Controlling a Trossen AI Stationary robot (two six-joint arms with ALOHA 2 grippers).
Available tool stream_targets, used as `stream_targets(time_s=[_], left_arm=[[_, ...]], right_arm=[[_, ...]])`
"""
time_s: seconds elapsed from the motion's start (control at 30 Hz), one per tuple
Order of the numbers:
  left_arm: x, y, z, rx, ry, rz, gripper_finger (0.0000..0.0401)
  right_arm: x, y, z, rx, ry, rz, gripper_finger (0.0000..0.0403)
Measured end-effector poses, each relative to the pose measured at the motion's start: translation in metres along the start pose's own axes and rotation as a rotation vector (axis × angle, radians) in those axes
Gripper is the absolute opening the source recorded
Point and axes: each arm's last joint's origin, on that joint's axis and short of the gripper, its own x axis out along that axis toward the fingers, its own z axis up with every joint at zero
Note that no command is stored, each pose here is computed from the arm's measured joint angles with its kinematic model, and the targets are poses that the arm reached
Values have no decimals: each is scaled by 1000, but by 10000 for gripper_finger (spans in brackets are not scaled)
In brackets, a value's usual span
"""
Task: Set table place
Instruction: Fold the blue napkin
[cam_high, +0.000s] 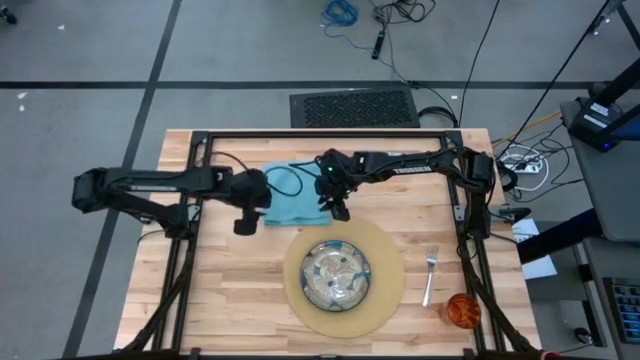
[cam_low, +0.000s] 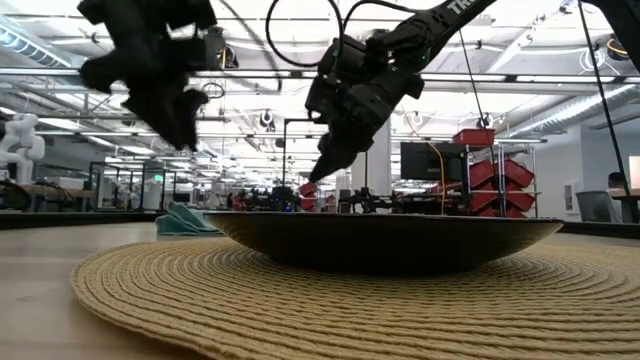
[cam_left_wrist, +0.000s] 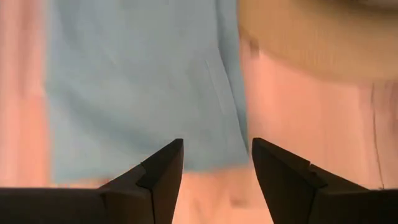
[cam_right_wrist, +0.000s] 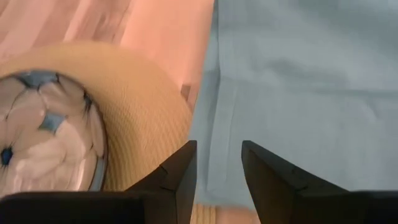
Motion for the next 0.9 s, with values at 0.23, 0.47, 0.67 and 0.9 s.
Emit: stream_targets(time_s=[0.23,0.47,0.67,0.9], left_arm=[[20,15,-5,-55,-53,69,178],[62,22,-12,-84,3,37,178],[99,19,-31,-128,64,-48,178],[87,21,-23,-150,17,-35,178]], right_arm=[[0,-1,5,6,-44,-12,119],[0,-1,5,41,-41,-10,119],[0,-1,4,52,-34,-9,119],[0,-1,4,53,-34,-9,119]])
